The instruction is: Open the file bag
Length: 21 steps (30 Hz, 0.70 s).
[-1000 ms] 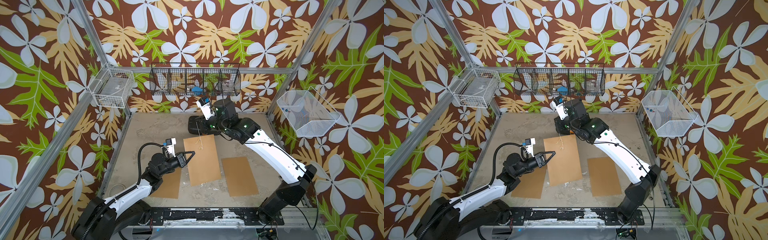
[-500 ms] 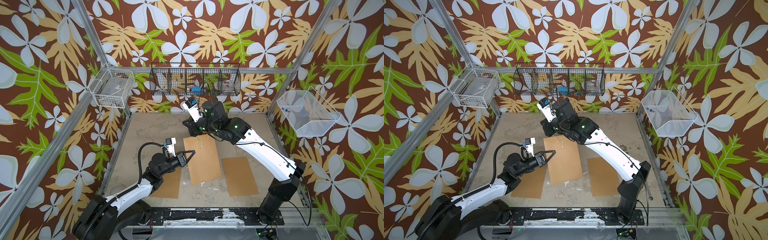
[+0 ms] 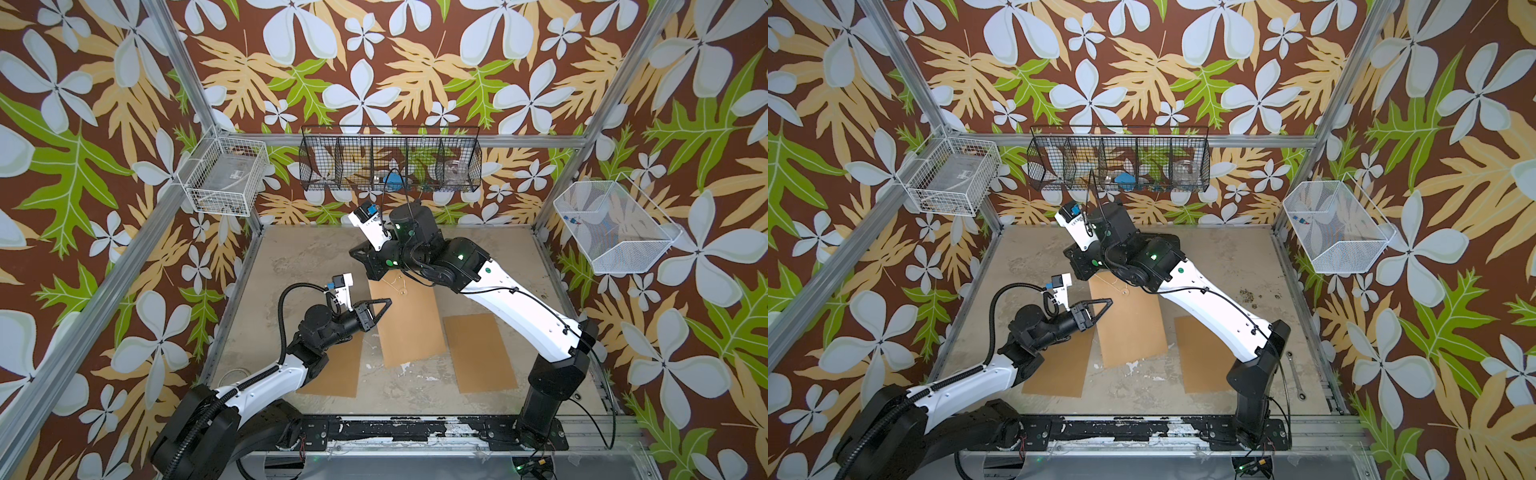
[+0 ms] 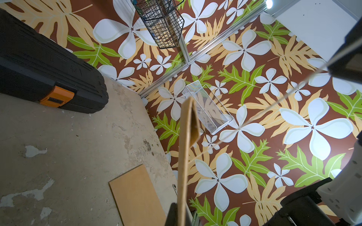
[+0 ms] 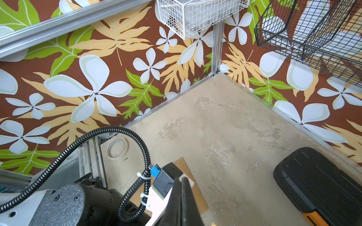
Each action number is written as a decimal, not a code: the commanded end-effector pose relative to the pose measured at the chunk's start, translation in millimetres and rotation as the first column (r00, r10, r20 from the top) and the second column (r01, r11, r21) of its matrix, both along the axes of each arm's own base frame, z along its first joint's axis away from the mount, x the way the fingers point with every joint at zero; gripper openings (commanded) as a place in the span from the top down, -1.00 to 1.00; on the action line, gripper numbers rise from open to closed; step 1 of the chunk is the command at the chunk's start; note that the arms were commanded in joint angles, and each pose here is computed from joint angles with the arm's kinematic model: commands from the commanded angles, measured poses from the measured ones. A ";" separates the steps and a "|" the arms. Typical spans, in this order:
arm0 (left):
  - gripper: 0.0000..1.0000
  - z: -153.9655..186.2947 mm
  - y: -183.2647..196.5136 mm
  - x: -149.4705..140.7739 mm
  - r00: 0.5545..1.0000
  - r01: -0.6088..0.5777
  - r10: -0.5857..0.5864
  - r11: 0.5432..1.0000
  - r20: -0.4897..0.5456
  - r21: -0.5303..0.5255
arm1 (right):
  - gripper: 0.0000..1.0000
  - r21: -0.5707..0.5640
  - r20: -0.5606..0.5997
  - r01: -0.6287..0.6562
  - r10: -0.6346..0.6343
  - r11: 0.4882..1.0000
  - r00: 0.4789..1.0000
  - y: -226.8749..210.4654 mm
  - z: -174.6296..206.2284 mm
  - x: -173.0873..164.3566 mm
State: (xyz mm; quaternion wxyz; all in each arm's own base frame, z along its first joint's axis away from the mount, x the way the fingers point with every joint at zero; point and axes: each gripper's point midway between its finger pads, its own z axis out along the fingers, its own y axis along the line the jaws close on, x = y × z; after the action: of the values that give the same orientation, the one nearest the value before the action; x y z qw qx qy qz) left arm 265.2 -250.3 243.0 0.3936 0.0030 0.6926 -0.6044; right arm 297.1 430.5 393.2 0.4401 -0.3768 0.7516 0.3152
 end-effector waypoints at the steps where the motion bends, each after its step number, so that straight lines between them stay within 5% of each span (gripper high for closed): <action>1: 1.00 16.6 0.3 4.0 0.999 -0.015 0.016 0.999 0.052 -0.033 | 1.00 0.034 0.000 -0.014 0.014 0.999 1.000 0.4 9.4 -4.9; 21: 1.00 29.1 10.1 29.8 0.993 -0.095 0.098 0.994 0.068 -0.047 | 1.00 -0.047 -0.021 0.193 -0.194 0.980 0.981 -77.9 -30.4 -21.8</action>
State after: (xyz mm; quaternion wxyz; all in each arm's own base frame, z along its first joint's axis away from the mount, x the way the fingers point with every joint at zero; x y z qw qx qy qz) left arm 292.8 -241.4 258.5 0.4269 -0.0242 0.6816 -0.5939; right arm 271.6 360.8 357.7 0.4339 -0.3336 0.7941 0.2643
